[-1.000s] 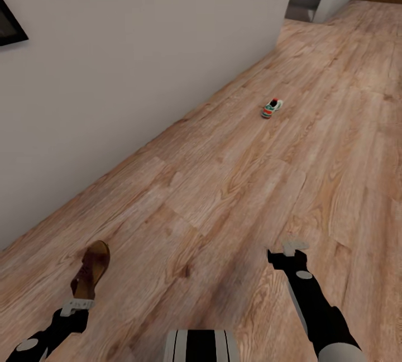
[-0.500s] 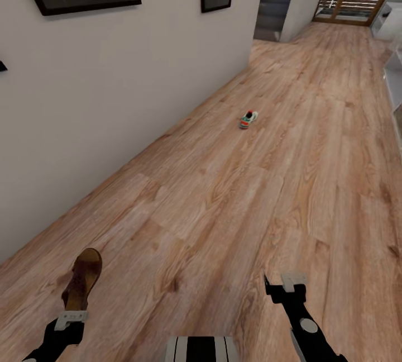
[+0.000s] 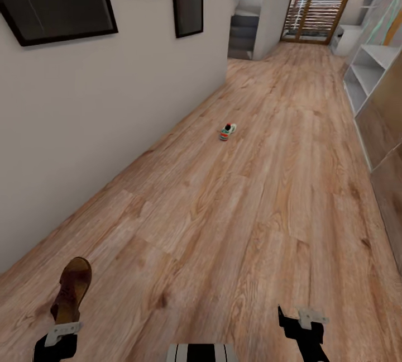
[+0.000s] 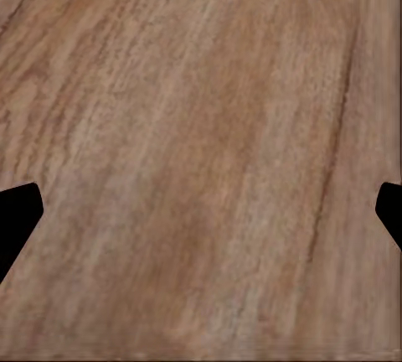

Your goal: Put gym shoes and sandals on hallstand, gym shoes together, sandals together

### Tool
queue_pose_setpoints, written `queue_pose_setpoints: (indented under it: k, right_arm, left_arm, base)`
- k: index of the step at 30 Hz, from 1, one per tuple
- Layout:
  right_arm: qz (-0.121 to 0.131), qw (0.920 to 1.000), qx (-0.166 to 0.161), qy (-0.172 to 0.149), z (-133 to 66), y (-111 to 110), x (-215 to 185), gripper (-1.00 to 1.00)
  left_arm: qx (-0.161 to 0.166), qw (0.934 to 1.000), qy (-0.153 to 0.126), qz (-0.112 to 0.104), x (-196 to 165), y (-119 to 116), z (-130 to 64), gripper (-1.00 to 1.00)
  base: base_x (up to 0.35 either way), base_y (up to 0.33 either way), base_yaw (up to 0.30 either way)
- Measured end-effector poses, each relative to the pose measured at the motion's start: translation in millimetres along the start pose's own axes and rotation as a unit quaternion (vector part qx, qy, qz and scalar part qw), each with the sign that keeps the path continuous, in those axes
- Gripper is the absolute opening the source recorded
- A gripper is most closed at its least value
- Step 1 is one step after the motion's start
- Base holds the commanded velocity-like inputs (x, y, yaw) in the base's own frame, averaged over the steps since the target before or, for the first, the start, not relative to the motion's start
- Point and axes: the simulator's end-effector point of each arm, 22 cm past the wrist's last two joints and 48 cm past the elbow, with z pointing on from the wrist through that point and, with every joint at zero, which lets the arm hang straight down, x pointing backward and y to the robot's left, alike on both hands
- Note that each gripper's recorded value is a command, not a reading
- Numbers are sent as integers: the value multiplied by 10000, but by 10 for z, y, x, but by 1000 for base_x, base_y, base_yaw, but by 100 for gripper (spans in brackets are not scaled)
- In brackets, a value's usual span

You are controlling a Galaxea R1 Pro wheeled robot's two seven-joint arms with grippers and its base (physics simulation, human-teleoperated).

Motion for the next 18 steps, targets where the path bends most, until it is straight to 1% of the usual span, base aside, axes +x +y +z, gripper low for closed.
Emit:
queue_pose_setpoints:
  k: [1,5,15,18]
  right_arm:
    - [22,9999,-34,117,-35,36,114,100]
    - [60,9998,-73,165,-81,78,155,100]
    - [112,9999,-83,-66,-118,82,-82,100]
    - [126,9998,-93,-130,-133,90,-149,100]
  left_arm:
    - [0,10000,-25,-7,-20,-1,-6,-100]
    - [-2,9999,-130,-38,-118,0,-24,-100]
    - [9,9992,-384,-98,-359,-8,-75,-100]
    - [42,9990,-422,-117,-396,-36,-95,-100]
  base:
    - [0,0,-224]
    - [0,0,-224]
    - [0,0,-224]
    - [0,0,-224]
